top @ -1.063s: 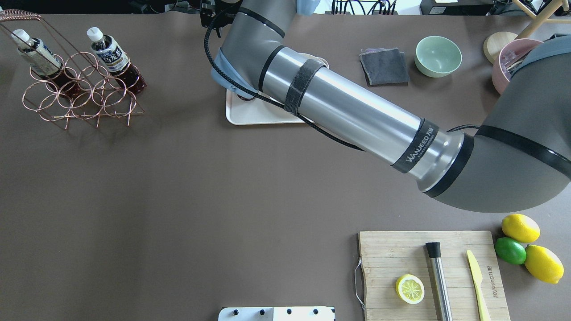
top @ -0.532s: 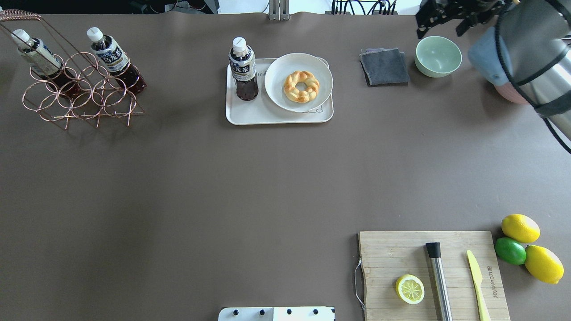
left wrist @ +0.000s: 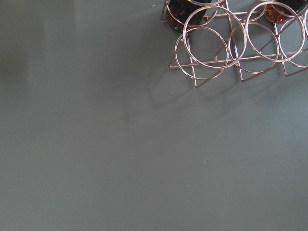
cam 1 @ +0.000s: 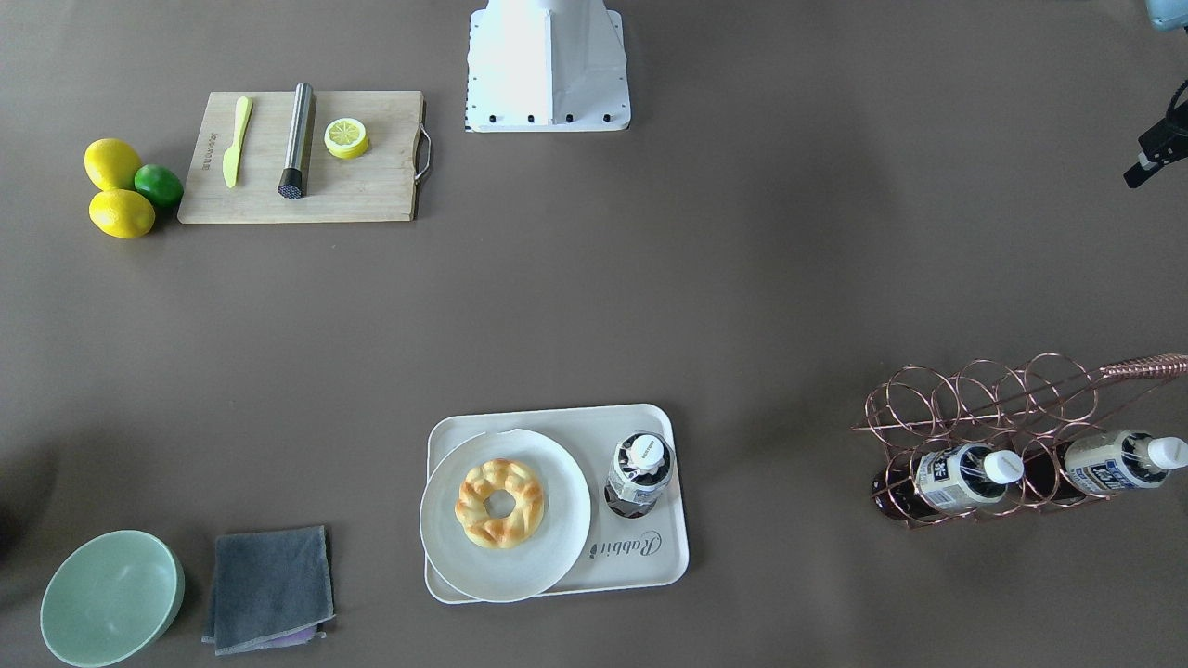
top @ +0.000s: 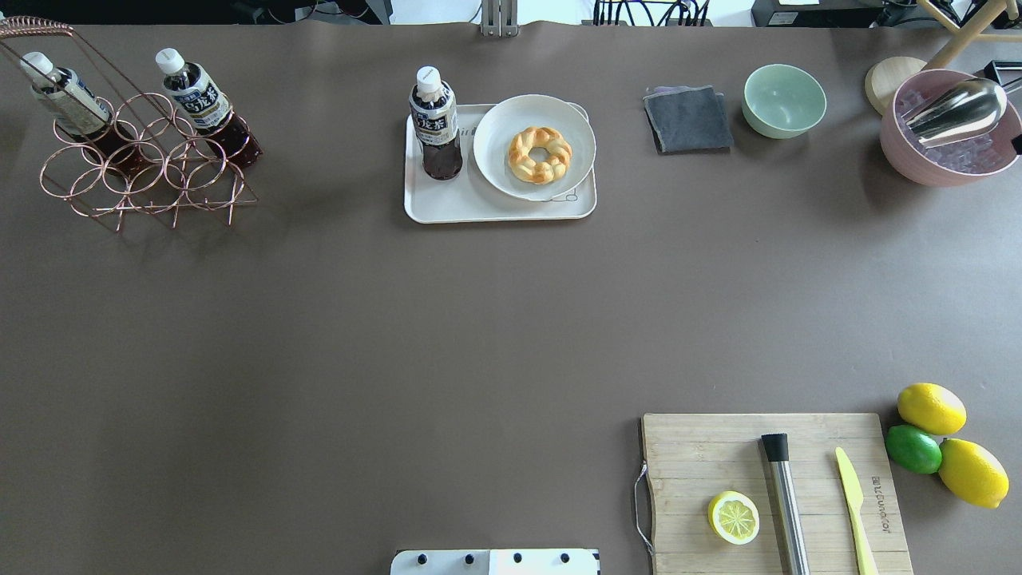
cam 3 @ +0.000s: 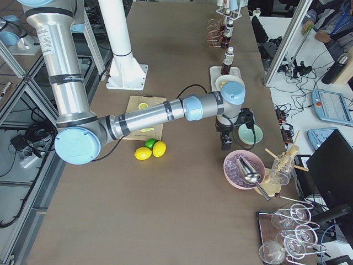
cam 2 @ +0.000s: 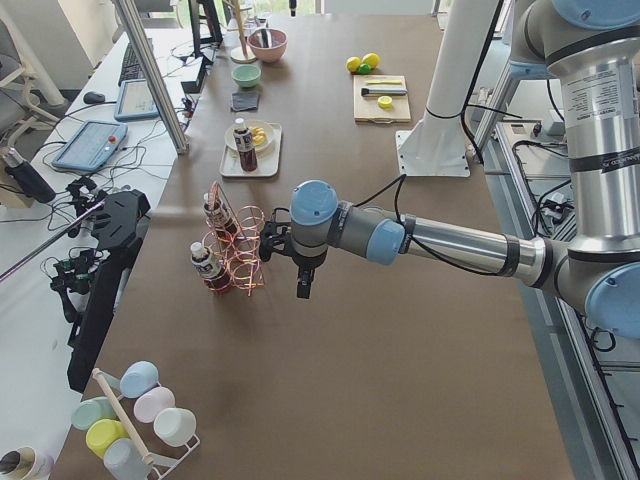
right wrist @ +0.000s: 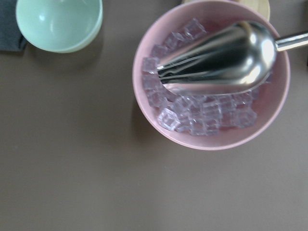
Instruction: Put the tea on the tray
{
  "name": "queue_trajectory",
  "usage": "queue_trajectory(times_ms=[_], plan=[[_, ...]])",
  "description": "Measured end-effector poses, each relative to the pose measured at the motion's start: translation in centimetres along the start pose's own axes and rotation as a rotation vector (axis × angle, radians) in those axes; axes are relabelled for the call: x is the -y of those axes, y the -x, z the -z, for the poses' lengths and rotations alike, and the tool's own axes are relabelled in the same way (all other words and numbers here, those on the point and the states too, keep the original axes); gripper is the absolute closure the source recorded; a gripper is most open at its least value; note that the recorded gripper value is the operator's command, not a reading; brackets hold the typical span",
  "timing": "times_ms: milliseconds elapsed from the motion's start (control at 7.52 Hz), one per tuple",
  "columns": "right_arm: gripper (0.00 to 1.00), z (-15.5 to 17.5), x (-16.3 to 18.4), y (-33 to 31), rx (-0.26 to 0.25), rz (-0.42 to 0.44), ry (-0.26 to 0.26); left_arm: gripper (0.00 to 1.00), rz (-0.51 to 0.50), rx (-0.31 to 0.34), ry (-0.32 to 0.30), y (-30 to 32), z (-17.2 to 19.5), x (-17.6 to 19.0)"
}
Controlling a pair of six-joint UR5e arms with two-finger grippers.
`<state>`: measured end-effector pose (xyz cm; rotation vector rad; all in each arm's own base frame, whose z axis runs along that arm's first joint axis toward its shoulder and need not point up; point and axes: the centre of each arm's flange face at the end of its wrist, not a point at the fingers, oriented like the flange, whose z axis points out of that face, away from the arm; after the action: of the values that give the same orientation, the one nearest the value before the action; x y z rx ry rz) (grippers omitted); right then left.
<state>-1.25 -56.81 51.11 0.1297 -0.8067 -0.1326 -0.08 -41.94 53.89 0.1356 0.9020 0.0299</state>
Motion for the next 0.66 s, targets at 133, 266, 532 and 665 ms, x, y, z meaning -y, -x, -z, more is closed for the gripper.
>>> queue_trajectory(times_ms=[133, 266, 532, 665], plan=[[0.0, 0.2, -3.0, -4.6, -0.009, -0.028, 0.023, 0.03, -0.004, 0.007, 0.013, -0.3, -0.1, 0.6], [0.0, 0.2, -5.5, -8.1, -0.018, -0.036, 0.051, 0.03, -0.019, 0.034, 0.012, -0.2, -0.1, 0.9], [0.0, -0.2, -9.2, -12.7, -0.025, -0.009, 0.095, 0.03, -0.085, 0.102, 0.013, 1.7, -0.3, 0.8], [0.0, -0.4, -10.0, -13.5, -0.04, 0.019, 0.108, 0.03, -0.098, 0.119, 0.002, 3.6, 0.6, 0.4]])
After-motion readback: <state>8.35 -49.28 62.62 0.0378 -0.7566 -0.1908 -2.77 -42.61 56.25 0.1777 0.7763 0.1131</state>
